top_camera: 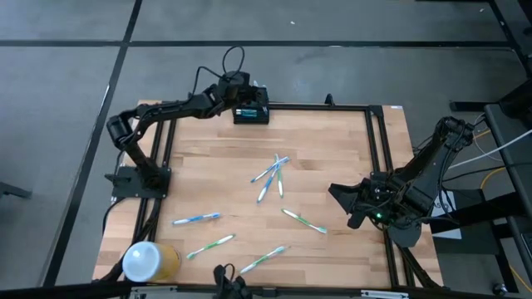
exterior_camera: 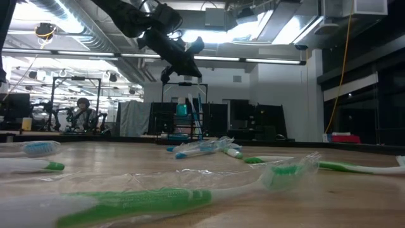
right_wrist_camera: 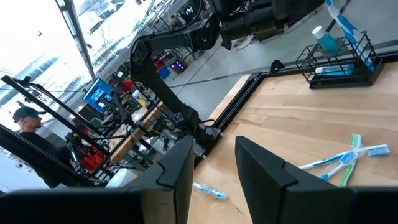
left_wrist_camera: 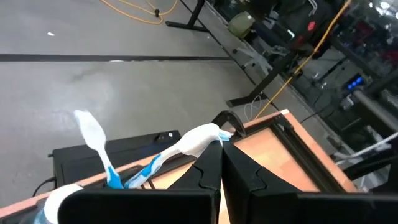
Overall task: Pick & Place toothbrushing station
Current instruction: Put the blue toothbrush into the wire organizer
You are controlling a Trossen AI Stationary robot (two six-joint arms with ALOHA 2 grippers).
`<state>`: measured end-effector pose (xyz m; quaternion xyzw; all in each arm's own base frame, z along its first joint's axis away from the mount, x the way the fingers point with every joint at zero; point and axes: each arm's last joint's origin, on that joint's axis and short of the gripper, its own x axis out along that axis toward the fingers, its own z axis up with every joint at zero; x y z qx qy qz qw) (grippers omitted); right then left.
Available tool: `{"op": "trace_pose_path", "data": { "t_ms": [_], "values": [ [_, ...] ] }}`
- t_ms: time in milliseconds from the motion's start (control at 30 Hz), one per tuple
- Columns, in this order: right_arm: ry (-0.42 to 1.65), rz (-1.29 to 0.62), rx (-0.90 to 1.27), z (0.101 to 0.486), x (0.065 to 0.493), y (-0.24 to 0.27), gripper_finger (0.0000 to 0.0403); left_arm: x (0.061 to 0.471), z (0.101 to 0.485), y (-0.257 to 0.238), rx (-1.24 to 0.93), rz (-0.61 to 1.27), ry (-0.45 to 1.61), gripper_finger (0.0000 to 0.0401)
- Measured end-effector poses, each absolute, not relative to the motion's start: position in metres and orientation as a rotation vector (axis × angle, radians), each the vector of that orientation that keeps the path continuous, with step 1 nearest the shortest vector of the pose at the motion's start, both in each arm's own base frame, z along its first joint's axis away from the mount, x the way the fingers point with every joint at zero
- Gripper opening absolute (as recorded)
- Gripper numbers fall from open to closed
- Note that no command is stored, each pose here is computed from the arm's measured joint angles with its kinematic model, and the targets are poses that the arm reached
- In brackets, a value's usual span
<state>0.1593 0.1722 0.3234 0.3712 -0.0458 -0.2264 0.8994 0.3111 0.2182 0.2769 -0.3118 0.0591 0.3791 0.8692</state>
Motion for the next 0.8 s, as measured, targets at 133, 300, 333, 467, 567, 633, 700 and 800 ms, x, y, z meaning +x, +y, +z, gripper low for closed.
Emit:
{"op": "trace_pose_path", "data": {
  "t_ms": [133, 300, 333, 467, 567, 633, 700, 800],
  "values": [
    [-0.102, -0.477, 0.759, 0.324, 0.159, 0.172, 0.0120, 0.306, 0.274, 0.224, -0.701, 0.796, 0.135, 0.0001],
    [-0.104, -0.479, 0.756, 0.324, 0.159, 0.172, 0.0120, 0.305, 0.273, 0.224, -0.717, 0.797, 0.150, 0.0001],
    [-0.104, -0.479, 0.756, 0.324, 0.159, 0.172, 0.0120, 0.306, 0.273, 0.224, -0.718, 0.794, 0.149, 0.0001],
    [-0.103, -0.479, 0.753, 0.324, 0.159, 0.172, 0.0120, 0.307, 0.271, 0.224, -0.732, 0.789, 0.152, 0.0001],
    [-0.103, -0.479, 0.753, 0.324, 0.159, 0.172, 0.0120, 0.308, 0.268, 0.224, -0.750, 0.781, 0.160, 0.0001],
    [-0.102, -0.479, 0.753, 0.324, 0.159, 0.172, 0.0120, 0.309, 0.265, 0.225, -0.753, 0.781, 0.162, 0.0001],
    [-0.104, -0.477, 0.758, 0.324, 0.159, 0.172, 0.0121, 0.310, 0.262, 0.226, -0.758, 0.779, 0.173, 0.0002],
    [-0.101, -0.474, 0.760, 0.324, 0.159, 0.172, 0.0121, 0.312, 0.260, 0.227, -0.763, 0.756, 0.175, 0.0002]
  ]
}}
